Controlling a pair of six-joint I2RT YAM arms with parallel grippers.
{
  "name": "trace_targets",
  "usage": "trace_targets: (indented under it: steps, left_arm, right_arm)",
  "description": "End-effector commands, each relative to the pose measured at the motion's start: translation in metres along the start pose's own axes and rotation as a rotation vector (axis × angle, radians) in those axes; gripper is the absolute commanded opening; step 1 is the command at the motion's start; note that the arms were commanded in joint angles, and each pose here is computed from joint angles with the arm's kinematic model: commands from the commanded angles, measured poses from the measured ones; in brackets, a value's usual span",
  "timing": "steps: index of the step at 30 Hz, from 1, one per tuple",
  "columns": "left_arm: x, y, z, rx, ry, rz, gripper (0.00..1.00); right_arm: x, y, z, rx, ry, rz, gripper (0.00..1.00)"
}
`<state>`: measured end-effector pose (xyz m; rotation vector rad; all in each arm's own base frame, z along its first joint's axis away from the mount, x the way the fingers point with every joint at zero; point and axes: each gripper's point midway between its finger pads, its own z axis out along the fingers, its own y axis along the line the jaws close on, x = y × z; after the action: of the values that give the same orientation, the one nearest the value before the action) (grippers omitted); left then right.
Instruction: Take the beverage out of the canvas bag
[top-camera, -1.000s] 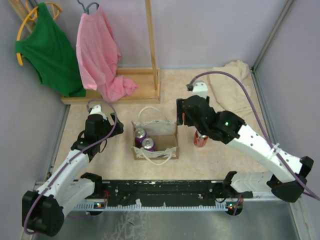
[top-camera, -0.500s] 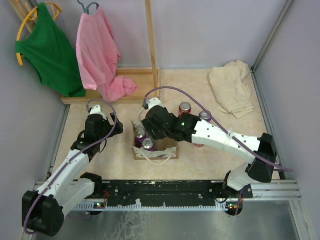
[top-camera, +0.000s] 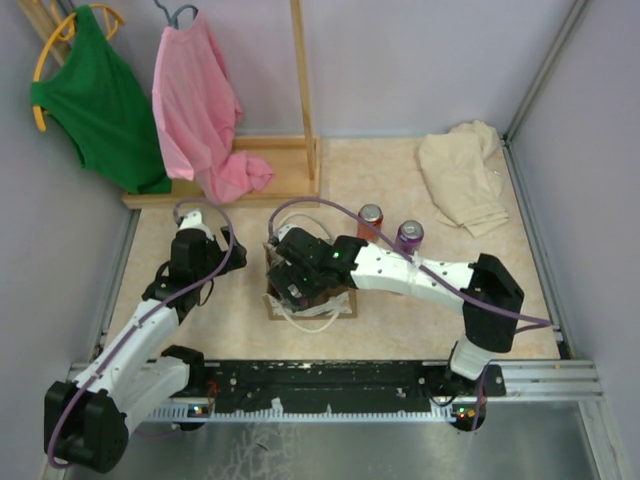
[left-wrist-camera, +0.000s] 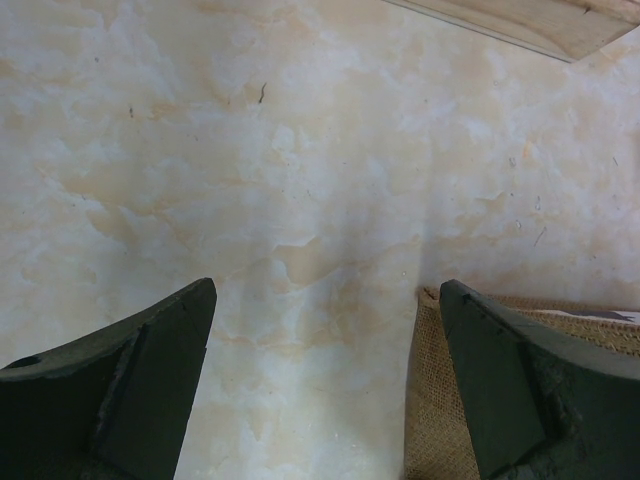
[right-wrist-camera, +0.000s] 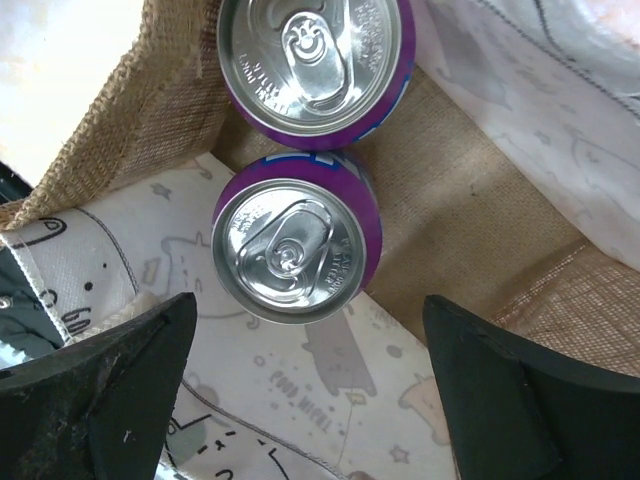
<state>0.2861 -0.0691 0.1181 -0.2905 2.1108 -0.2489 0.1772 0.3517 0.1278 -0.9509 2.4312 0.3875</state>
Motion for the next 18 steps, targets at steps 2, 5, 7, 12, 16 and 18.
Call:
trace_targets:
  steps: [2, 5, 7, 12, 16, 18]
  left_arm:
    - [0.003, 0.002, 0.002, -0.011, 0.002, 0.0, 0.99]
    - [0.004, 0.003, 0.003, -0.012, 0.003, 0.001, 0.99]
    - [0.004, 0.003, 0.004, -0.013, 0.005, 0.001, 0.99]
    - [0.005, 0.003, 0.004, -0.012, 0.006, 0.0, 0.99]
    - [0.005, 0.002, 0.004, -0.009, 0.006, 0.0, 0.99]
    - [0.004, 0.002, 0.004, -0.011, 0.006, 0.0, 0.99]
  right_arm:
    - [-0.013, 0.019, -0.005, -0.084, -0.039, -0.032, 0.97]
    - [-0.016, 0.02, -0.007, -0.085, -0.049, -0.036, 0.98]
    - [-0.016, 0.021, -0.006, -0.093, -0.049, -0.04, 0.99]
    - [-0.006, 0.019, 0.013, -0.069, -0.008, -0.048, 0.98]
    - [-0.006, 0.013, 0.026, -0.028, -0.012, -0.047, 0.96]
    - [-0.006, 0.01, 0.032, -0.006, -0.011, -0.042, 0.94]
